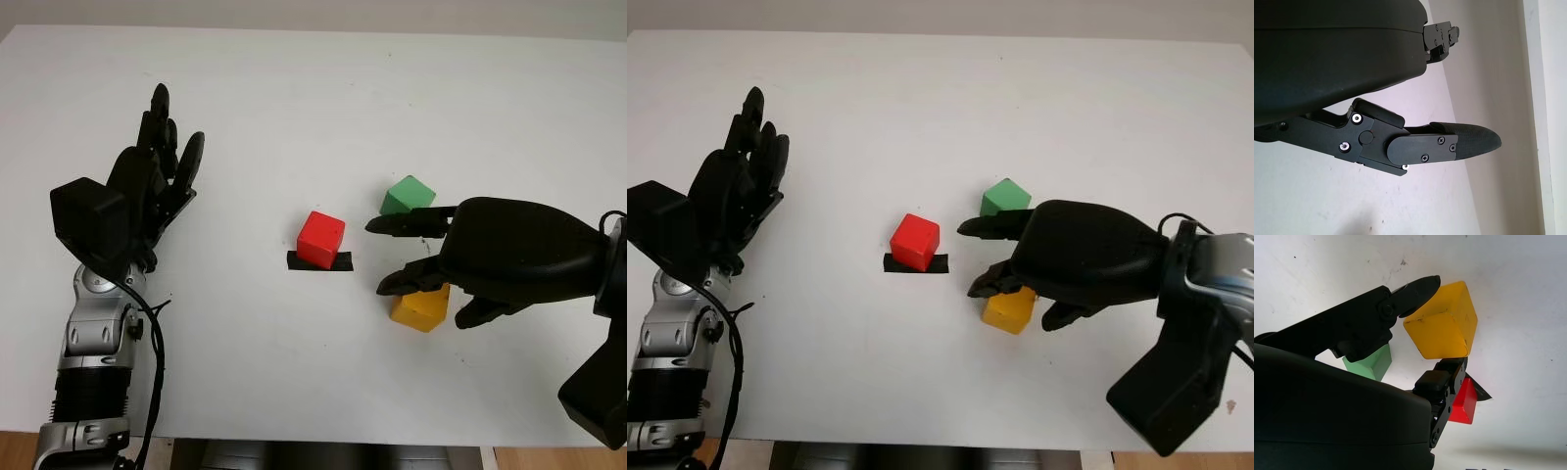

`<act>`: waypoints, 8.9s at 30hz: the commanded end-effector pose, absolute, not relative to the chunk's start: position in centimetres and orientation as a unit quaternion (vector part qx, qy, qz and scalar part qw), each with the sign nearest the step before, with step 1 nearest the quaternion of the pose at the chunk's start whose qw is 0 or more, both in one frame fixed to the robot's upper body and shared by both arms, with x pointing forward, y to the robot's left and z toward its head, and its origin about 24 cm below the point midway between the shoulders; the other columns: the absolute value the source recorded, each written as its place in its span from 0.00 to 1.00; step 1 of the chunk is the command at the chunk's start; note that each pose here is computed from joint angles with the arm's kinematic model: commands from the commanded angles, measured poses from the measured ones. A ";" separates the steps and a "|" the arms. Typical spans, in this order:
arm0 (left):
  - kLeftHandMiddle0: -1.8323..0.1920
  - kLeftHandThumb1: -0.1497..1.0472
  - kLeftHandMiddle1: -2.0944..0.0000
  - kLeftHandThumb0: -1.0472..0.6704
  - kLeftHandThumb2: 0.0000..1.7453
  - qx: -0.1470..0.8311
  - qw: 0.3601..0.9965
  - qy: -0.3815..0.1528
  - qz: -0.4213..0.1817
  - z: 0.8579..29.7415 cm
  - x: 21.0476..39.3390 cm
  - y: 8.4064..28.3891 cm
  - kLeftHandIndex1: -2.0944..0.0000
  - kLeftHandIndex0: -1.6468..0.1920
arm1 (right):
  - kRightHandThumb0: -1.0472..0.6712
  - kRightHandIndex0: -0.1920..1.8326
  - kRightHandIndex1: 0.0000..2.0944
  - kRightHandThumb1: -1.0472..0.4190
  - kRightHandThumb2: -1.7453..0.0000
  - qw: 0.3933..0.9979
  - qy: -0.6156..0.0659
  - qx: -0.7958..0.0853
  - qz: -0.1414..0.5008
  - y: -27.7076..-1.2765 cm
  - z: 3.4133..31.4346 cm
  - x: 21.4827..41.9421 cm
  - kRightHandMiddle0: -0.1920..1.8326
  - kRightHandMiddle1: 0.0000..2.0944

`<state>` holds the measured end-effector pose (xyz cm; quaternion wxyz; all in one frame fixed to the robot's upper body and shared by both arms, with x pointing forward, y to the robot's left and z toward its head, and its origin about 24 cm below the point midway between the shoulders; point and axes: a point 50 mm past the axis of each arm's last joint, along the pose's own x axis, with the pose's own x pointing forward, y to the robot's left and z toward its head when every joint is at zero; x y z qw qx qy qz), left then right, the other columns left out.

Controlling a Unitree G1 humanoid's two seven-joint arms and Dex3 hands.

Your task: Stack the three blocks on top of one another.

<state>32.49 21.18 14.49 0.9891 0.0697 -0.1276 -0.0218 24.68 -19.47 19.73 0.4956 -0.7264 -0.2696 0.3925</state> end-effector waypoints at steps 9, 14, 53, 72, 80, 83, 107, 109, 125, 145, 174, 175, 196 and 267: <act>0.99 1.00 0.97 0.18 0.25 0.058 0.990 -0.127 -0.021 14.2 32.1 21.1 0.97 0.98 | 0.40 0.28 0.04 0.15 0.97 0.483 -0.290 -0.725 0.396 -19.5 18.8 25.0 0.57 0.22; 0.99 1.00 0.97 0.17 0.25 0.057 0.990 -0.127 -0.022 14.1 32.1 21.1 0.97 0.99 | 0.39 0.30 0.04 0.15 0.97 0.489 -0.302 -0.719 0.392 -19.7 18.6 25.2 0.49 0.45; 1.00 1.00 0.98 0.17 0.30 0.074 0.989 -0.125 -0.026 14.3 32.0 21.1 0.98 1.00 | 0.38 0.33 0.02 0.19 0.97 0.617 -0.264 -0.682 0.291 -13.5 30.7 33.8 0.57 0.34; 1.00 1.00 1.00 0.17 0.32 0.074 0.989 -0.129 -0.024 14.8 31.8 21.1 1.00 1.00 | 0.35 0.27 0.02 0.09 0.97 0.592 -0.241 -0.671 0.376 -9.9 29.7 35.9 0.34 0.69; 1.00 1.00 0.99 0.17 0.31 0.073 0.989 -0.124 -0.019 14.6 31.8 21.1 0.99 1.00 | 0.37 0.25 0.01 0.09 0.97 0.585 -0.235 -0.670 0.392 -9.1 29.0 35.7 0.32 0.69; 1.00 1.00 0.99 0.17 0.31 0.071 0.990 -0.120 -0.019 14.6 31.8 21.0 1.00 1.00 | 0.38 0.25 0.02 0.09 0.97 0.588 -0.227 -0.666 0.399 -8.8 29.0 35.5 0.32 0.69; 1.00 1.00 0.98 0.17 0.31 0.074 0.989 -0.127 -0.014 14.3 31.4 20.7 0.98 0.99 | 0.37 0.24 0.02 0.09 0.97 0.578 -0.177 -0.664 0.439 -8.1 27.1 35.2 0.30 0.74; 1.00 1.00 0.97 0.16 0.31 0.074 0.989 -0.126 -0.013 14.3 31.4 20.7 0.98 0.99 | 0.37 0.24 0.02 0.09 0.97 0.575 -0.175 -0.667 0.441 -8.1 27.0 35.2 0.30 0.74; 1.00 1.00 0.98 0.17 0.32 0.077 0.989 -0.125 -0.013 14.2 31.2 20.6 0.98 1.00 | 0.37 0.23 0.02 0.08 0.97 0.552 -0.182 -0.680 0.447 -8.2 26.5 35.2 0.29 0.73; 0.99 1.00 0.97 0.18 0.31 0.078 0.989 -0.123 -0.011 14.0 31.1 20.7 0.97 0.99 | 0.37 0.23 0.02 0.08 0.97 0.584 -0.167 -0.644 0.465 -8.4 25.8 35.2 0.30 0.69; 1.00 1.00 0.98 0.20 0.32 0.084 0.989 -0.123 -0.012 13.8 30.9 21.0 0.98 1.00 | 0.14 0.00 0.00 0.15 0.97 0.645 -0.191 -0.635 0.380 -12.8 33.0 33.7 0.04 0.04; 1.00 1.00 0.98 0.19 0.32 0.083 0.989 -0.123 -0.013 13.9 30.9 21.1 0.98 1.00 | 0.13 0.00 0.00 0.15 0.97 0.653 -0.206 -0.631 0.364 -13.5 33.9 33.7 0.06 0.05; 1.00 1.00 1.00 0.17 0.33 0.069 0.990 -0.122 -0.013 14.4 31.2 22.0 1.00 1.00 | 0.09 0.00 0.00 0.10 0.97 0.656 -0.085 -0.704 0.259 -21.9 29.2 36.0 0.11 0.04; 1.00 1.00 0.98 0.19 0.28 0.086 0.989 -0.117 -0.010 14.2 31.1 22.5 0.98 0.99 | 0.40 0.22 0.02 0.08 0.97 0.710 -0.094 -0.643 0.271 -21.9 20.4 37.7 0.33 0.59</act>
